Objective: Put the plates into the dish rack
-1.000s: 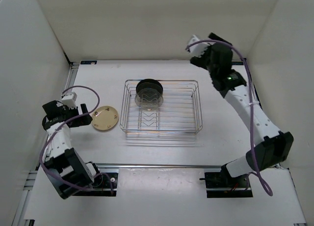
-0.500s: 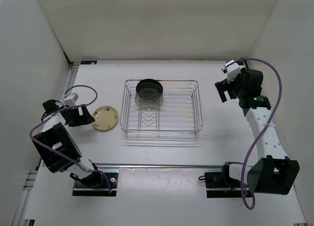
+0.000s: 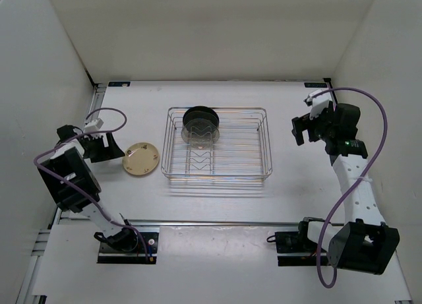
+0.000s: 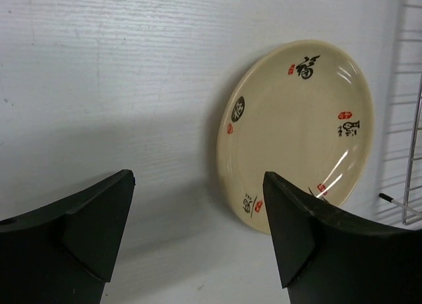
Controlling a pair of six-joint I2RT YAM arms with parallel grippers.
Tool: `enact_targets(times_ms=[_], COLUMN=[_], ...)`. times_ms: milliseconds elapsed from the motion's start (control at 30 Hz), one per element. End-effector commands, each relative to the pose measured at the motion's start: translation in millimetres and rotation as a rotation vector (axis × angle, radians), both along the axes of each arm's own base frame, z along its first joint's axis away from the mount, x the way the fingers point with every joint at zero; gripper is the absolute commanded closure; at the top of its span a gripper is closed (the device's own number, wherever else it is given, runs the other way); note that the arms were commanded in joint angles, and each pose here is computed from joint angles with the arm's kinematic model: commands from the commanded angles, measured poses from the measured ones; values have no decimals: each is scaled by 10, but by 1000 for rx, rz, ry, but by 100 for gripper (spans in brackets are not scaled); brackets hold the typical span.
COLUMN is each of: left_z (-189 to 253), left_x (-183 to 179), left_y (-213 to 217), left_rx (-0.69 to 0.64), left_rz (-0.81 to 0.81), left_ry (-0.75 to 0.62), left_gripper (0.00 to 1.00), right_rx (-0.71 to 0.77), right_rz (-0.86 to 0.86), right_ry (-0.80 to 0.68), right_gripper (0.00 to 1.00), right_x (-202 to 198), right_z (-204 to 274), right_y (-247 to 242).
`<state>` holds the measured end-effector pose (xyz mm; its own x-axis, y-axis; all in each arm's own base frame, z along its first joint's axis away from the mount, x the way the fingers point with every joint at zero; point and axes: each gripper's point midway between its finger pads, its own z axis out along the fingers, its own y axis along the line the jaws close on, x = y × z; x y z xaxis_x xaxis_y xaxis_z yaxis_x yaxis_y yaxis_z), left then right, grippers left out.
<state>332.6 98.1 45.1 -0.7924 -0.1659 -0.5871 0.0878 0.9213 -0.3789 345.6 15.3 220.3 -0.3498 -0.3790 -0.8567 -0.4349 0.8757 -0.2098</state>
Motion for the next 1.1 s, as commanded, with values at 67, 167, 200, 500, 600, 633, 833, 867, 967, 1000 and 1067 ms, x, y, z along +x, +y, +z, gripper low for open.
enact_targets(times_ms=[67,167,200,500,600,633,833,867,967,1000,1067], left_z=[60,22,42,-80,-113,-118,-169,-169,-182,-183,-215], left_x=[168,182,188,163,153,129,64,64,37,18,-8], left_y=[-102,-155,-152,-269,-268,-277,-313,-313,-320,-330,-336], left_rx=[-16,-13,-14,-41,-44,-46,-66,-66,-69,-74,-73], left_rz=[-34,-57,-57,-107,-123,-130,-161,-161,-176,-176,-194], left_ry=[-6,16,17,83,100,107,141,141,153,161,168], left_gripper=[13,13,13,15,19,21,44,46,50,52,53], right_rx=[39,40,40,44,44,44,44,44,43,50,50], right_rz=[9,9,9,8,8,8,-1,-1,-1,-5,-5], right_ry=[-52,-42,-42,-43,-43,-43,-43,-43,-52,-49,-49], right_gripper=[0,0,0,0,0,0,0,0,0,0,0], right_x=[-3,-13,-13,-36,-36,-36,-34,-34,-21,-23,-23], right_z=[162,121,121,111,111,111,111,111,129,129,129], right_y=[29,31,31,18,18,18,-14,-14,-16,-12,-12])
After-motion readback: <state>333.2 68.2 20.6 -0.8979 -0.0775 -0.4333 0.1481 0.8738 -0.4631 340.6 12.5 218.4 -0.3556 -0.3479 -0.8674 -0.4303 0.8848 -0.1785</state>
